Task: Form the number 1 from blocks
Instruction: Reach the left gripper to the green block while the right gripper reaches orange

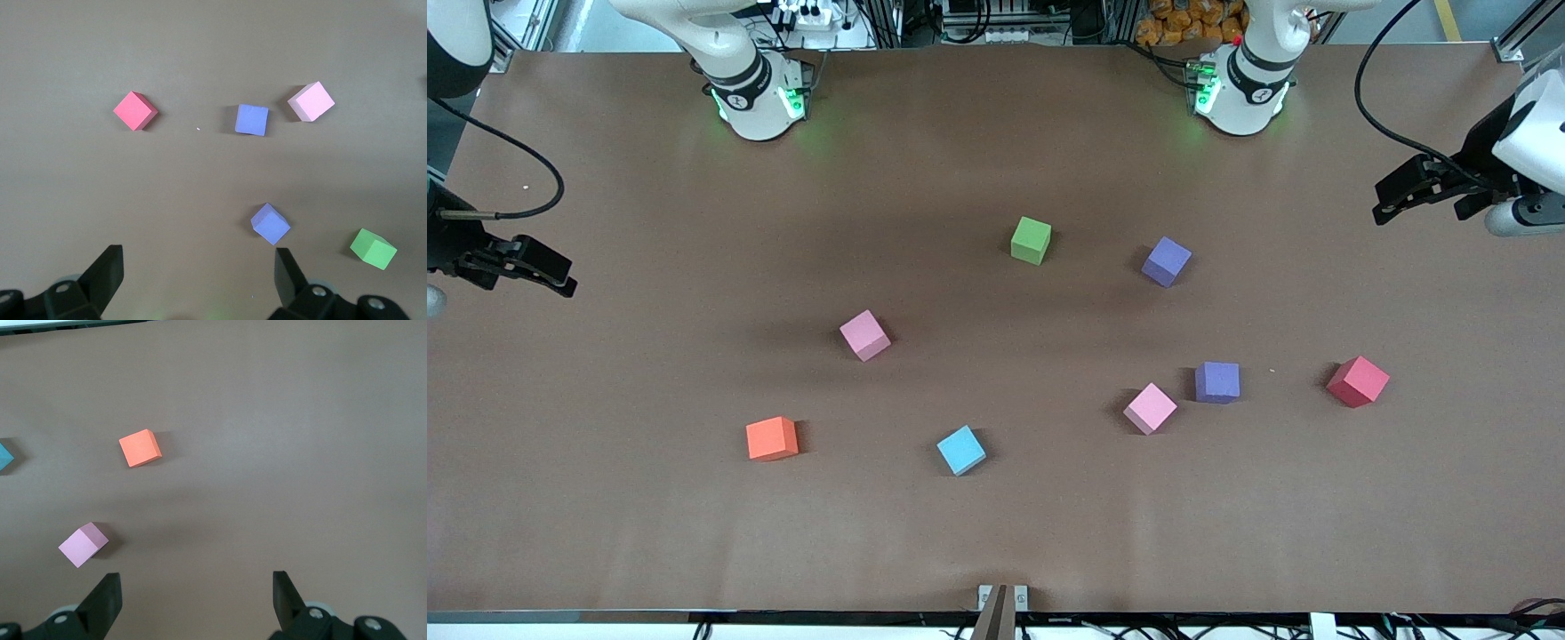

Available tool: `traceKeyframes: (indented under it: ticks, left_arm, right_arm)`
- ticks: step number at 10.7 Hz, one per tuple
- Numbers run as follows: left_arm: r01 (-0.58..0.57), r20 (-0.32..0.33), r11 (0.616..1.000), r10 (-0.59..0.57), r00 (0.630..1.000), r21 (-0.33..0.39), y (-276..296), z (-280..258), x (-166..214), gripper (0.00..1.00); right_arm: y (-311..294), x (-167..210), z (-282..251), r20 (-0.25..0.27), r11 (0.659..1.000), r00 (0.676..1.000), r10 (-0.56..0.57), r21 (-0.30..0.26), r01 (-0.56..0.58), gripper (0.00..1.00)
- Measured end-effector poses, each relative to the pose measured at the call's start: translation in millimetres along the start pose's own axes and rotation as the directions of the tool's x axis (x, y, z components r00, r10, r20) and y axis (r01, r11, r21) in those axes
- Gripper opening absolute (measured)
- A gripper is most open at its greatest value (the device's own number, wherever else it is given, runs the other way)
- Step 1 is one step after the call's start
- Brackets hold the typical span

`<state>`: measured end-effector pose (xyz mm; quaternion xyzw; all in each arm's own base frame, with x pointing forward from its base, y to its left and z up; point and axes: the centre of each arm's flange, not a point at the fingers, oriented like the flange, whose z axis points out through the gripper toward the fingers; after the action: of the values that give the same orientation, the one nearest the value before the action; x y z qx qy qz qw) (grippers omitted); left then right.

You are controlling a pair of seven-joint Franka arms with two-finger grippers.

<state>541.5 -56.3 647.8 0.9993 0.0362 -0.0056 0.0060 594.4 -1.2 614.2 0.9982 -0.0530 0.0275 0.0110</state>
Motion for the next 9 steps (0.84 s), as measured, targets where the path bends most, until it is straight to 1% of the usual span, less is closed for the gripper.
traceKeyframes:
  ticks: [5, 6, 7, 8, 9]
  left_arm:
    - [-0.025, -0.003, 1.000, 0.025, 1.000, -0.001, 0.0, -2.3, -2.0, 1.00]
    - [-0.038, 0.013, 0.999, 0.038, 0.999, -0.006, 7.8, 5.1, -0.9, 1.00]
    - [-0.070, 0.036, 0.997, 0.071, 0.997, -0.010, 28.8, 19.2, -0.9, 1.00]
    - [-0.097, 0.049, 0.995, 0.097, 0.994, -0.011, 52.1, 39.2, -0.6, 1.00]
    - [-0.093, 0.056, 0.995, 0.094, 0.994, -0.024, 73.1, 65.1, -0.3, 1.00]
  right_arm:
    - [-1.4, 0.6, 3.3, 0.007, 1.000, 1.000, -0.002, 0.000, 0.002, 1.00]
    - [-4.5, 2.3, 8.6, 0.012, 1.000, 1.000, -0.005, 0.002, 0.005, 1.00]
    - [-9.2, 6.5, 17.6, 0.012, 1.000, 1.000, -0.010, 0.002, 0.010, 1.00]
    - [-12.7, 13.1, 29.1, 0.007, 1.000, 1.000, -0.013, 0.001, 0.013, 1.00]
    - [-15.4, 20.6, 43.2, 0.005, 1.000, 1.000, -0.013, 0.000, 0.013, 1.00]
